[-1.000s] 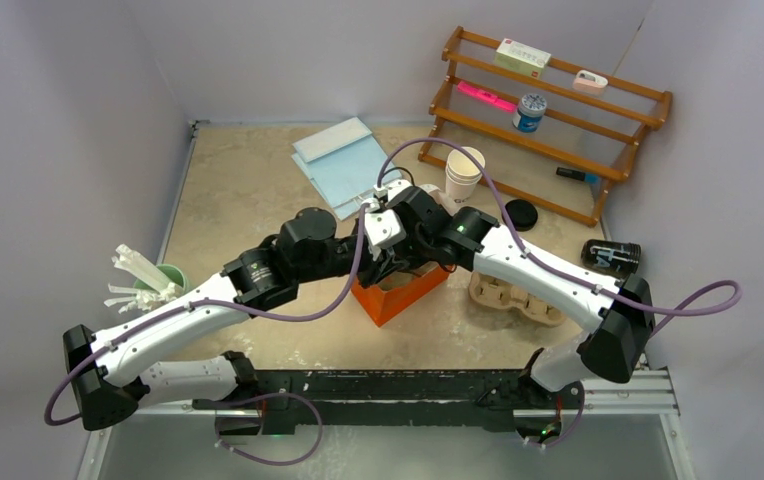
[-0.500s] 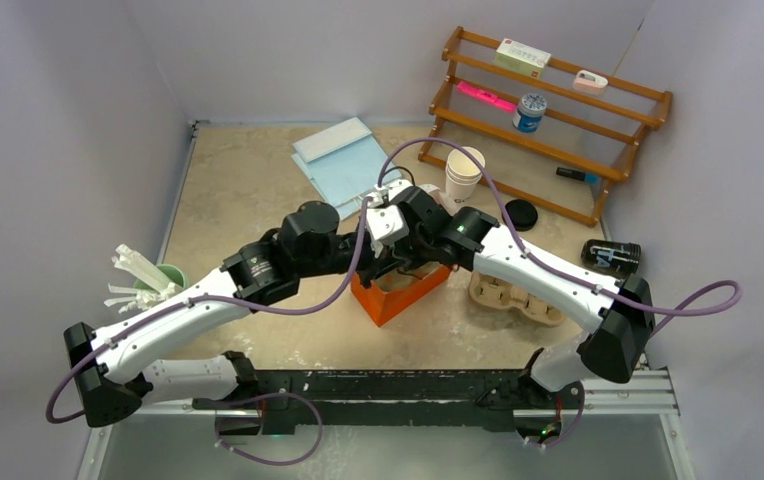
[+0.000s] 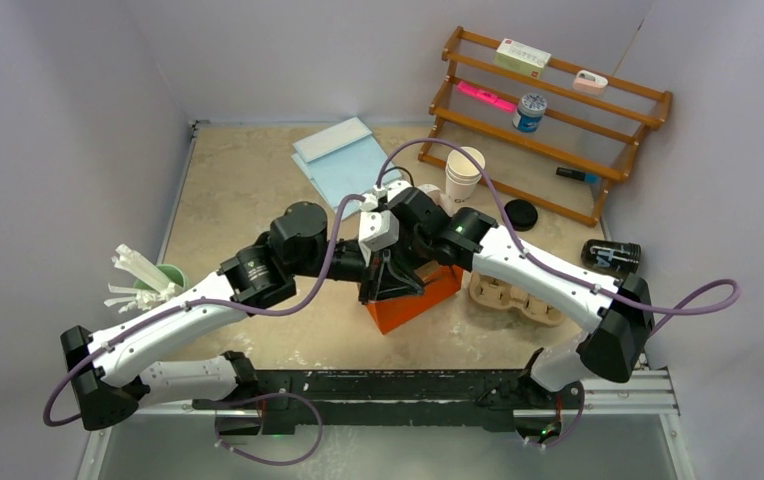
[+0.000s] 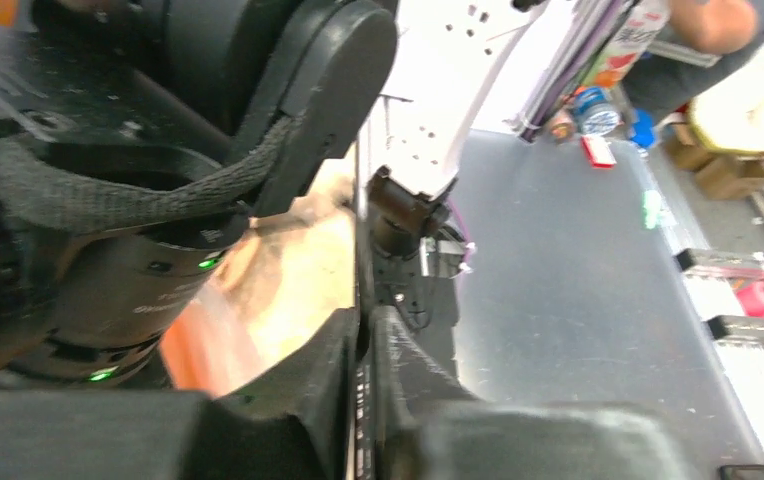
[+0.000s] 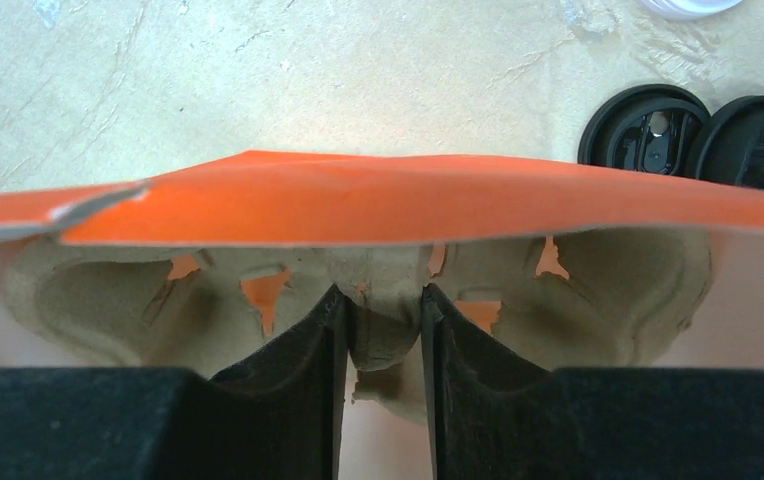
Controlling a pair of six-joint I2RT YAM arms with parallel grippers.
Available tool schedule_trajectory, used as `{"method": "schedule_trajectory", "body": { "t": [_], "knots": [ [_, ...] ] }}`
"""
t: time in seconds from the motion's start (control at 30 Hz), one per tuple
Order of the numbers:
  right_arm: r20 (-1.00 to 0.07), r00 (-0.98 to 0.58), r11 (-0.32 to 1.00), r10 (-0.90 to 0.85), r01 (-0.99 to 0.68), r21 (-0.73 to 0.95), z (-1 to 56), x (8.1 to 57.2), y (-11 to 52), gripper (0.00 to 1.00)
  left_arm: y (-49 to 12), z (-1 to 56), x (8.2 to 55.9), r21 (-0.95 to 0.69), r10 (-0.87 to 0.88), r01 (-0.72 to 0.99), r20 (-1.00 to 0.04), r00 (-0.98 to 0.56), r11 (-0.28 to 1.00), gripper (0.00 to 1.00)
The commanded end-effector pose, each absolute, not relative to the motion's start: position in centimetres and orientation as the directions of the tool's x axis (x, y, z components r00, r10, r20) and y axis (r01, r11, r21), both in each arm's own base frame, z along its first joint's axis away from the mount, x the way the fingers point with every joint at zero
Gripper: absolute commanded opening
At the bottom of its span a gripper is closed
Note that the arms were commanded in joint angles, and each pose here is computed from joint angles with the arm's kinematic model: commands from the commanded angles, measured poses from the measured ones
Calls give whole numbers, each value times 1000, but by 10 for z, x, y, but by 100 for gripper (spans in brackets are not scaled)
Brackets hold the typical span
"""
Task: Pack the takeout coffee
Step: Place the cup tray in the takeout bag.
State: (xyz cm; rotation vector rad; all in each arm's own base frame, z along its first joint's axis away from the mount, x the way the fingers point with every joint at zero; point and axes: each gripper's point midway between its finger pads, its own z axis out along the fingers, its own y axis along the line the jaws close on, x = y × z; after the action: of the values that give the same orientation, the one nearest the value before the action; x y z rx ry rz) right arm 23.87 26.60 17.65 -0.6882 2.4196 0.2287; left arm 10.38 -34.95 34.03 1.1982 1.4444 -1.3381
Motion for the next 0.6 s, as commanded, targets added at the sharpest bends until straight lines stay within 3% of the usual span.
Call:
{"method": "schedule_trajectory", "body": {
  "t": [0.0,0.1,0.23,0.57],
  "knots": [
    [-614,-679,855,-403,-519,13,180,243,271,32,-353,364,75,-228,35,955,-974,-226,-190,25],
    [-610,-680,854,-406,-521,12,178,242,269,31,-346,366,76,-208,41,966,-978,-204,-153,38],
    [-604,-679,854,-417,-520,-5,170,239,262,30,-326,369,108,-196,53,975,-978,-203,107,43],
    [-638,-653,860,-407,-510,-26,157,239,252,29,-275,363,172,-316,7,790,-927,-375,525,44]
  ]
}}
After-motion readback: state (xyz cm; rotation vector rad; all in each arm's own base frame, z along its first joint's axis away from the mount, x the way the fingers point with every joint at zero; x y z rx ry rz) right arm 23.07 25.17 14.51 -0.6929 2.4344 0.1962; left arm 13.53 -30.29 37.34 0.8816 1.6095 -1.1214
